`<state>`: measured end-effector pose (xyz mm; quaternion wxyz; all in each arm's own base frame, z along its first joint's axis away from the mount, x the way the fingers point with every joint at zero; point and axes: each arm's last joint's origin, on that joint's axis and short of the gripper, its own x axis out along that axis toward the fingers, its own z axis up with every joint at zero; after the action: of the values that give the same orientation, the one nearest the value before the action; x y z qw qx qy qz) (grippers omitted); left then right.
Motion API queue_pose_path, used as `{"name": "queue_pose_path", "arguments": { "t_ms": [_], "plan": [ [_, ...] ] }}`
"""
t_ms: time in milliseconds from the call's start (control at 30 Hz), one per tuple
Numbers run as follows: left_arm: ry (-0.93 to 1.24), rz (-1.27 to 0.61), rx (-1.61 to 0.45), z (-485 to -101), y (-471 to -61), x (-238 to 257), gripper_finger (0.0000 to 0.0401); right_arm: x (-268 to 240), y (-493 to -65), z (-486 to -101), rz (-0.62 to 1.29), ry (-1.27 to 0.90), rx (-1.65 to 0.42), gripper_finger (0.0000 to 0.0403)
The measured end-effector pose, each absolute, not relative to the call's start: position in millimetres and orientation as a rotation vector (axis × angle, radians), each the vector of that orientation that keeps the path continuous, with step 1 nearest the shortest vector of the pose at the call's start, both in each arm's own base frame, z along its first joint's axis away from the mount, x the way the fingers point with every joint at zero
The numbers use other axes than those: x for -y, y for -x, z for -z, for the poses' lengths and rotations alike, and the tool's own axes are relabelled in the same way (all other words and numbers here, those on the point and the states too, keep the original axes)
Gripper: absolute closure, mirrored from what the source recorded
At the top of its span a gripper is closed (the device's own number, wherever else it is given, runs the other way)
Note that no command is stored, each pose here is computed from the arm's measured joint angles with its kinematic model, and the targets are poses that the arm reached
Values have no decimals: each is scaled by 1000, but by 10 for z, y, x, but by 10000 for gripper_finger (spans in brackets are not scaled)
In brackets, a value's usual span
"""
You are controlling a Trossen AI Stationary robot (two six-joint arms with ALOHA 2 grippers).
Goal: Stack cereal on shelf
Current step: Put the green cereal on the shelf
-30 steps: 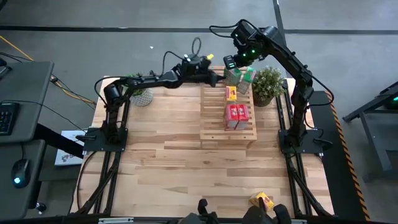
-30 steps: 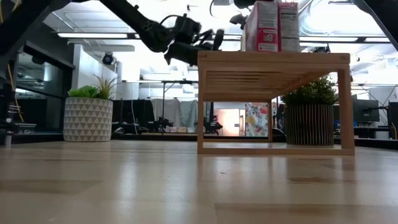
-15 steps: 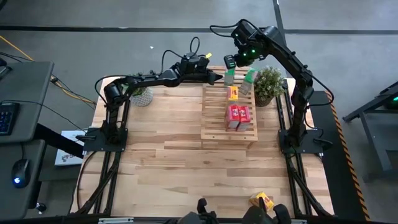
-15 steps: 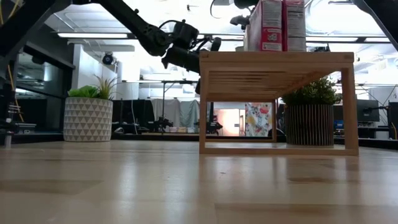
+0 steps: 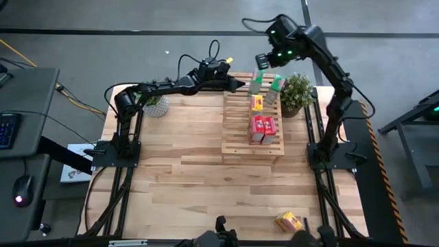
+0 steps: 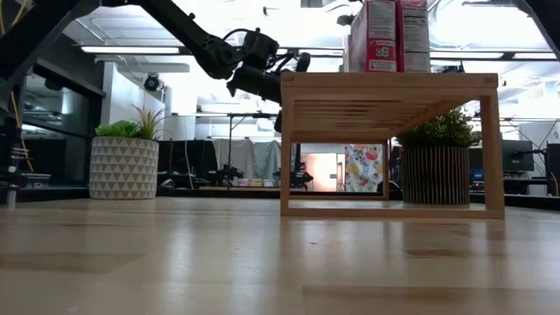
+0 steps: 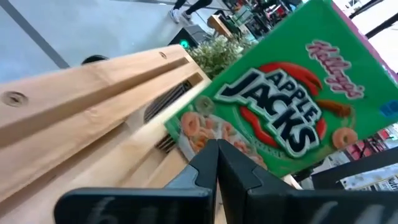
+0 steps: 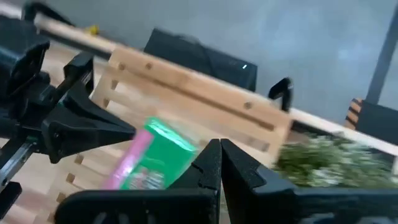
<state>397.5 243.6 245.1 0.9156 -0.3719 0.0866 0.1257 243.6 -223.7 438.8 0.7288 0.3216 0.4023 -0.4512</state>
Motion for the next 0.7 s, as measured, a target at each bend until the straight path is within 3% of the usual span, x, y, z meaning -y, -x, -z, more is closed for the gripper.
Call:
{"name": "queue_pose_path", "arguments": {
  "t_ms": [367,700],
  "plan": [
    [784,-277,-165,-2458,-3920,-2524,401,1659,-2048,-4866,750,-700,-743,403],
    [781,-275,-159,-2466,-3924,-2520,401,996,-1539,-4343,731,-790,-936,403]
  ]
}}
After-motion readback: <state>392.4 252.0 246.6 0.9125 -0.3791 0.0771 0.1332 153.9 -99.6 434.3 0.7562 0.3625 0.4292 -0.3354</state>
